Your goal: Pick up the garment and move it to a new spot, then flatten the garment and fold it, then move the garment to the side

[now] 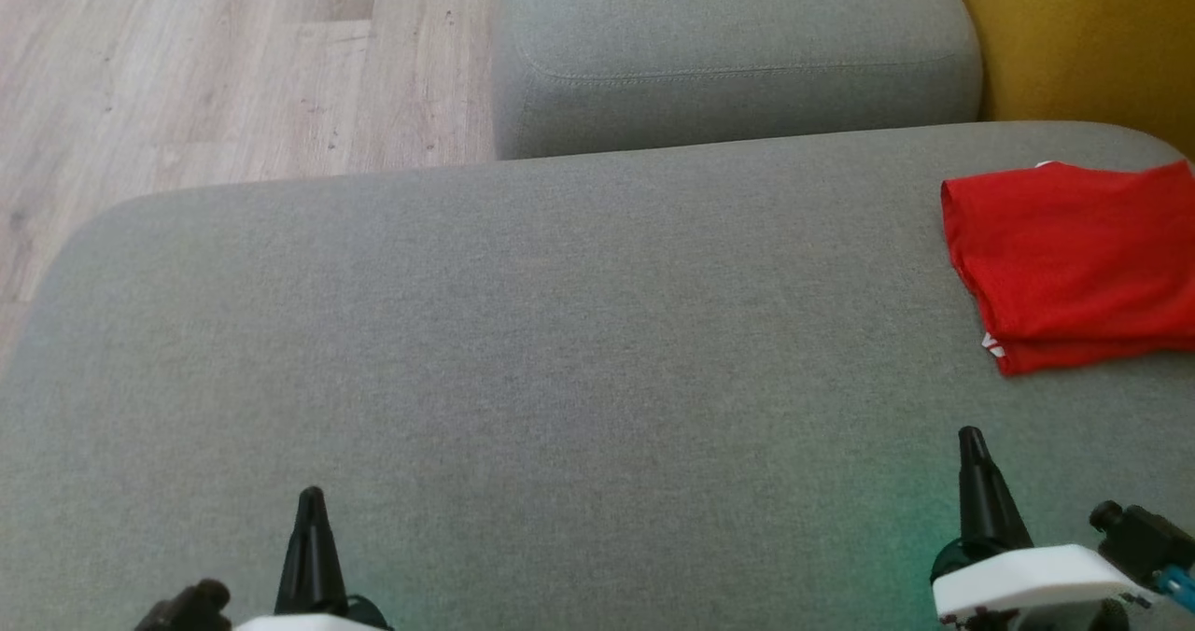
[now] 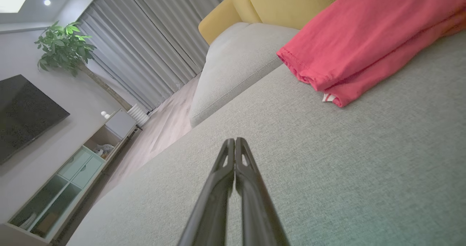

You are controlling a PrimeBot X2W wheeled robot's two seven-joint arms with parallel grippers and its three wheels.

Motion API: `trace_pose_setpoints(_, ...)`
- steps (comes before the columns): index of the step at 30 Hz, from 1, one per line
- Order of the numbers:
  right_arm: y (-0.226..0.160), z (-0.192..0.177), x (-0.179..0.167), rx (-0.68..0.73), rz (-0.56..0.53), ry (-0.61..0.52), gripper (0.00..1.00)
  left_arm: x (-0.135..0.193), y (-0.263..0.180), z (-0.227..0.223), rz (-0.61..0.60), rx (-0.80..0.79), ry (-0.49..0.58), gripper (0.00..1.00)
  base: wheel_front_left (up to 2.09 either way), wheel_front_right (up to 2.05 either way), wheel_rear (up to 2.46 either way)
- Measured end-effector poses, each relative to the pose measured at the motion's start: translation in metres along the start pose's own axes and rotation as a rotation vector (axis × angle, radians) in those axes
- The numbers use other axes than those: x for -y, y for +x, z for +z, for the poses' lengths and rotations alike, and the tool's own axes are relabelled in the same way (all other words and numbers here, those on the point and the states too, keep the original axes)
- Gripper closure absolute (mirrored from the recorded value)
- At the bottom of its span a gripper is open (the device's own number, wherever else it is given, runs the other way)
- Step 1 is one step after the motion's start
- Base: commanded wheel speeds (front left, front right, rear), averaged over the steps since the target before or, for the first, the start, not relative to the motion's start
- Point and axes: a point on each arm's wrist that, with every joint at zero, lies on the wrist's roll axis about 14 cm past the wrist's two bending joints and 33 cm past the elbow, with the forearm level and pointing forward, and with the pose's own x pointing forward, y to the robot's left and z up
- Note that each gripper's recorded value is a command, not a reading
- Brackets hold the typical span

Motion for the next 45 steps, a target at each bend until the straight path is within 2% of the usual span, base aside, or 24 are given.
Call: trace_pose_setpoints(45,0.020,0.024,0.015,0.042,-0.053,0.553,1.00,-0.007,0.029,0.019,-0.002,-0.020,-0.541,1.00,0.00,0.00,0.00)
